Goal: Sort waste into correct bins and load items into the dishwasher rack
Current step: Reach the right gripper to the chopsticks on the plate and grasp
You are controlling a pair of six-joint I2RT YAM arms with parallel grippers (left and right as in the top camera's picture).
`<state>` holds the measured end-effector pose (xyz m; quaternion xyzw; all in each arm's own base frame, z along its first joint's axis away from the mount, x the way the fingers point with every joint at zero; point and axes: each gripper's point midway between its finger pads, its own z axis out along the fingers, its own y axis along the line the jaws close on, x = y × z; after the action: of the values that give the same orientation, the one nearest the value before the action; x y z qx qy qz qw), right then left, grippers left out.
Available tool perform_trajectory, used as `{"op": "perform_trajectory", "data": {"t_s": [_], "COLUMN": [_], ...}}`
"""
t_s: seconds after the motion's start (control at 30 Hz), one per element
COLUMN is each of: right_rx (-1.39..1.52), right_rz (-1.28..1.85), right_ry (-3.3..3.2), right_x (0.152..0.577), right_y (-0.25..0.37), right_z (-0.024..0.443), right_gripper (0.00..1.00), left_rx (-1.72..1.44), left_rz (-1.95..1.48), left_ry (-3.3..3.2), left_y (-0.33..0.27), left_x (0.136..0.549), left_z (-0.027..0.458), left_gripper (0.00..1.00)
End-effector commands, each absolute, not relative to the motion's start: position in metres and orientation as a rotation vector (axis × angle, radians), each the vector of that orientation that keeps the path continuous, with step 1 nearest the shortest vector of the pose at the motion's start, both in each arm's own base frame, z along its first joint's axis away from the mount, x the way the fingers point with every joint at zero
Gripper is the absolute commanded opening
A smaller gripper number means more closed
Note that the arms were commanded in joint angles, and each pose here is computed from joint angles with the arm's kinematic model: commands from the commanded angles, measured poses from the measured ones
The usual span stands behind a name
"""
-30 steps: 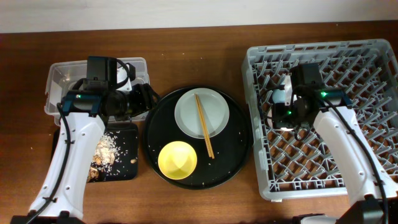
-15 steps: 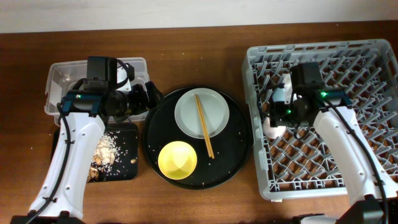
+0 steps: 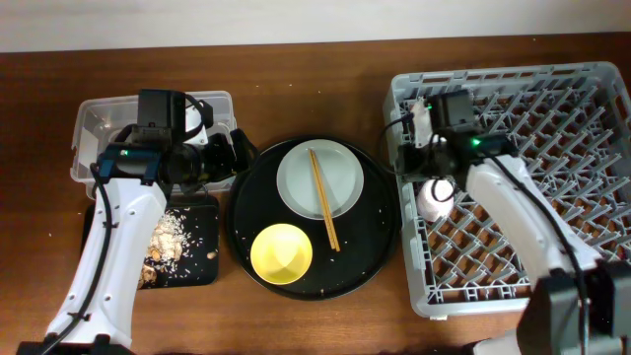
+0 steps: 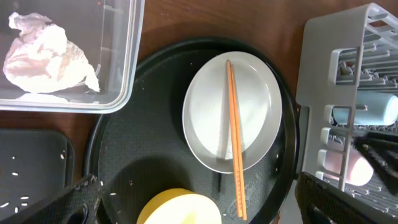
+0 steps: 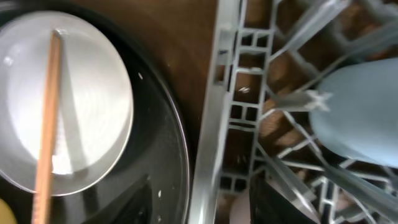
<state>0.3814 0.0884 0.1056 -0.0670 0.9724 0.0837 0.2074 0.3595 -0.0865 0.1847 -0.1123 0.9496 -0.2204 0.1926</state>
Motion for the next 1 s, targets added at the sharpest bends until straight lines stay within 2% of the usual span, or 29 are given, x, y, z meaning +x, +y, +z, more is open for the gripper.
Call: {"op": "perform_trajectory", "data": {"t_s": [0.0,0.2,0.4,0.43,0.57,0.6,0.77,0.87,0.97], "right_rx": [-0.205,-0.202,-0.197,-0.197,-0.198,-0.197,-0.196,-0.190,-0.215], "right_rz": [0.173,0.177,0.185,0.185,0.185,0.186,0.192,0.176,0.188], "right_ry": [2.755,2.730,2.670,2.671,2.668,2.660,2.585,2.564,2.625], "right_x": [0.384,0.394,0.407,0.407,0.407,0.408,0.420,0.425,0.410], "right_y": [0.087,0.089,0.092,0.092,0.092,0.092,0.094,0.093,0.098], "right_z": [0.081,0.077,0.084,0.083,0.087,0.092,0.141,0.159,0.175], "right_gripper": [0.42,0.14,0.05,0.06,0.38,0.43,0.54,0.55,0.54], "left_rx": [-0.302,-0.303,-0.303,-0.303,-0.302,-0.303,-0.303,-0.303,-0.303], "left_rz": [-0.605,-0.605,-0.605,-0.605,-0.605,-0.605,-0.605,-0.605,-0.605], "left_ry": [2.662,2.662,2.662,2.662,2.662,2.662,2.662,2.662,2.662], "left_y": [-0.085,-0.085,-0.085,-0.085,-0.085,-0.085,-0.085,-0.085,-0.085], "left_x": [0.360,0.360,0.360,0.360,0.360,0.360,0.360,0.360,0.360], "left_z": [0.186,0.186,0.186,0.186,0.186,0.186,0.186,0.186,0.186], "left_gripper": [0.99,0.99,0.99,0.99,0.99,0.99,0.99,0.99,0.99]}}
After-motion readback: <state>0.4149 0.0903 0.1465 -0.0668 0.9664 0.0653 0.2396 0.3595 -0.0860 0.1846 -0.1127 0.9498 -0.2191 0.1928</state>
